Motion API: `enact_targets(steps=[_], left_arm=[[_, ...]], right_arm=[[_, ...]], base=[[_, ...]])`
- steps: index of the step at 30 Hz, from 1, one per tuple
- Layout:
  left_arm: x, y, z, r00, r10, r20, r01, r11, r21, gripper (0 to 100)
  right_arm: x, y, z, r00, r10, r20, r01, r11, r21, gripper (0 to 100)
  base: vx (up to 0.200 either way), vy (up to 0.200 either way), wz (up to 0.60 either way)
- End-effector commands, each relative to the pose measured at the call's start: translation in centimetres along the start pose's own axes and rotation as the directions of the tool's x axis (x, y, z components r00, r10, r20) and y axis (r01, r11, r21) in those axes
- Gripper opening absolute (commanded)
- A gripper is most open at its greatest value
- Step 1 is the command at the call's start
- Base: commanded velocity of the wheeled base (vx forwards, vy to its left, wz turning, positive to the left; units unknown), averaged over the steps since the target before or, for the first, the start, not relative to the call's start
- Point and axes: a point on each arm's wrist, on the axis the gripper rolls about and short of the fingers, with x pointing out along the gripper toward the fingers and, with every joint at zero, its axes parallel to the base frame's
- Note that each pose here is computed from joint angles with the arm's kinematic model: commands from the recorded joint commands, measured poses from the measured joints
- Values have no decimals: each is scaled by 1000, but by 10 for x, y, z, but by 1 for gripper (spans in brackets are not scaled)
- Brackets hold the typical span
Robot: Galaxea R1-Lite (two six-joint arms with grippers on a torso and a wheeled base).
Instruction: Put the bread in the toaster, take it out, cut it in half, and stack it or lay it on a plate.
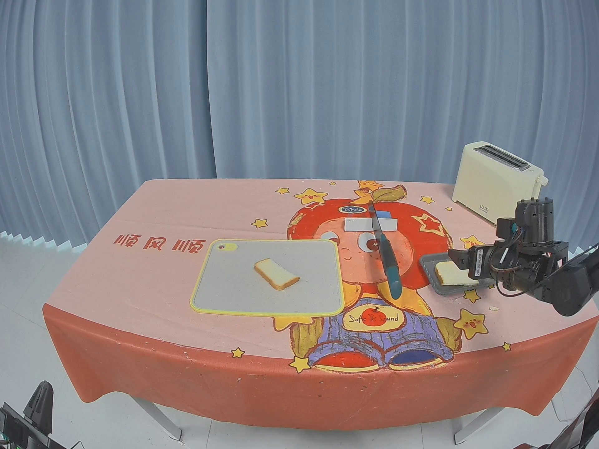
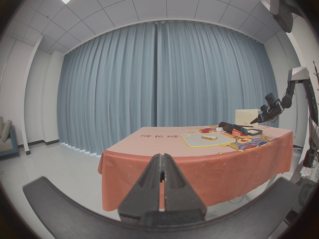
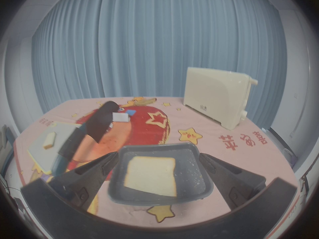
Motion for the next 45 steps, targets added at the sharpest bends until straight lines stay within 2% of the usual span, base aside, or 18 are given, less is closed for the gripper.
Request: enact_targets(steps=[1, 7, 11, 15, 19, 25, 29, 38, 45], left_arm=[[1, 0, -5, 1000, 0, -15, 0, 1000, 0, 0], [1, 0, -5, 1000, 0, -15, 0, 1000, 0, 0], [1, 0, -5, 1000, -1, -15, 1, 1000, 0, 0], [1, 0, -5, 1000, -1, -15, 1, 1000, 1, 0], [1, 0, -5, 1000, -3, -17, 3, 1000, 1, 0], [1, 0, -5, 1000, -3, -17, 3, 1000, 0, 0], [1, 0, -5, 1000, 2, -17, -2, 1000, -2, 0], [1, 0, -5, 1000, 2, -17, -2, 1000, -2, 0], [1, 0, -5, 1000, 2, -17, -2, 1000, -2, 0]], right_arm=[[-47, 17, 17, 989, 84, 123, -83, 996, -11, 100], [-61, 24, -4, 991, 108, 78, -106, 994, -37, 100], [-68, 25, -18, 978, 153, 139, -159, 987, 34, 100], [-59, 28, -24, 969, 147, 199, -159, 986, 45, 100], [-58, 27, -27, 962, 149, 228, -159, 987, 25, 100], [-61, 25, -24, 958, 147, 247, -159, 987, 31, 100], [-62, 26, -24, 956, 152, 249, -164, 986, 30, 100], [-61, 27, -26, 959, 152, 241, -163, 986, 25, 100], [-62, 27, -27, 959, 155, 238, -165, 986, 24, 100]], base=[[0, 0, 0], [0, 0, 0], [0, 0, 0], [0, 0, 0], [0, 0, 0], [-67, 0, 0], [-200, 0, 0], [0, 0, 0], [0, 200, 0]])
